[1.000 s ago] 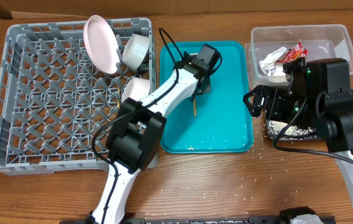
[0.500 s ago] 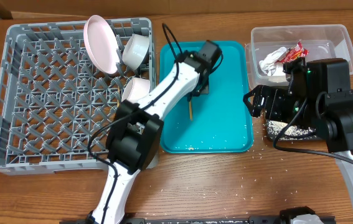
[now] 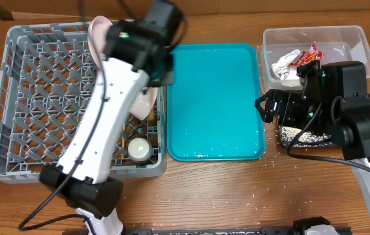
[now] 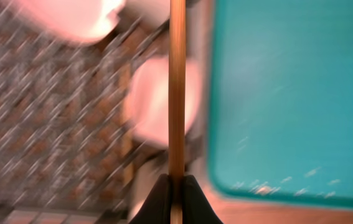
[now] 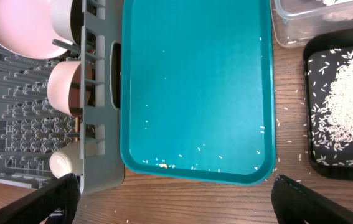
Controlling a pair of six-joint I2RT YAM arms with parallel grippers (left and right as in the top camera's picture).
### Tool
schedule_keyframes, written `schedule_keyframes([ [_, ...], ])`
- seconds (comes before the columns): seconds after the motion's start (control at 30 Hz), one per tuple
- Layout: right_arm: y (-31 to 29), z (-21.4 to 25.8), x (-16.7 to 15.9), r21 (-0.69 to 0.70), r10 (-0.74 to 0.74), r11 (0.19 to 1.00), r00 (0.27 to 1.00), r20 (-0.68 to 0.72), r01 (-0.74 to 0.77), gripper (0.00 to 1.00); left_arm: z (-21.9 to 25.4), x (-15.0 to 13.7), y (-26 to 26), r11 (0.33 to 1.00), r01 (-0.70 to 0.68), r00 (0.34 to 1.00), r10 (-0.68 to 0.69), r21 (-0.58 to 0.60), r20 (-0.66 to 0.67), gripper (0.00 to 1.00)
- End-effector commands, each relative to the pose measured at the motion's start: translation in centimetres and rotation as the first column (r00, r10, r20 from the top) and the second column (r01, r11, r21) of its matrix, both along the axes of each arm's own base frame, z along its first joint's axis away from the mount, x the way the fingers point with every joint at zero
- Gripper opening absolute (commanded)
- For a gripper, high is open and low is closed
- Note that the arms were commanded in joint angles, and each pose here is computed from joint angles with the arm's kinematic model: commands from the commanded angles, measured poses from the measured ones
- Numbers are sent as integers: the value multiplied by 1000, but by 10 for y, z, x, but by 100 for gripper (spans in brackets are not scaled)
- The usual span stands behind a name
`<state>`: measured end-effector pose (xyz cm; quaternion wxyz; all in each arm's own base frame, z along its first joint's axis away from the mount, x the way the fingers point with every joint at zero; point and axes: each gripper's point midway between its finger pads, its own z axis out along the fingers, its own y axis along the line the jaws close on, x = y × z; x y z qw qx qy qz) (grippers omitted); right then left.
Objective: Sort waste into correct bins and load items into the dishwasher
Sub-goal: 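Grasp the second chopstick and lay it in the rack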
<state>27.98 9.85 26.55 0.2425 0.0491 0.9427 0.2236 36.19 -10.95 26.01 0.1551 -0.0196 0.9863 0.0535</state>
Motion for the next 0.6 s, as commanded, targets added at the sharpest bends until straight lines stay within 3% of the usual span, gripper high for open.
schedule_keyframes([
  [0.0,-1,6,2,-1,0,1000,1000,24,0,100,-2,-8,32,996,-1,999,6,88,-48,4],
  [0.23,-1,6,2,-1,-1,1000,1000,24,1,100,-33,-11,71,993,-48,991,61,111,-120,4],
  [0.4,-1,6,2,-1,-1,1000,1000,24,1,100,-81,-11,79,997,61,976,-51,38,-210,4],
  [0.57,-1,6,2,-1,0,1000,1000,24,0,100,-122,-10,101,999,30,970,-25,17,-241,4],
])
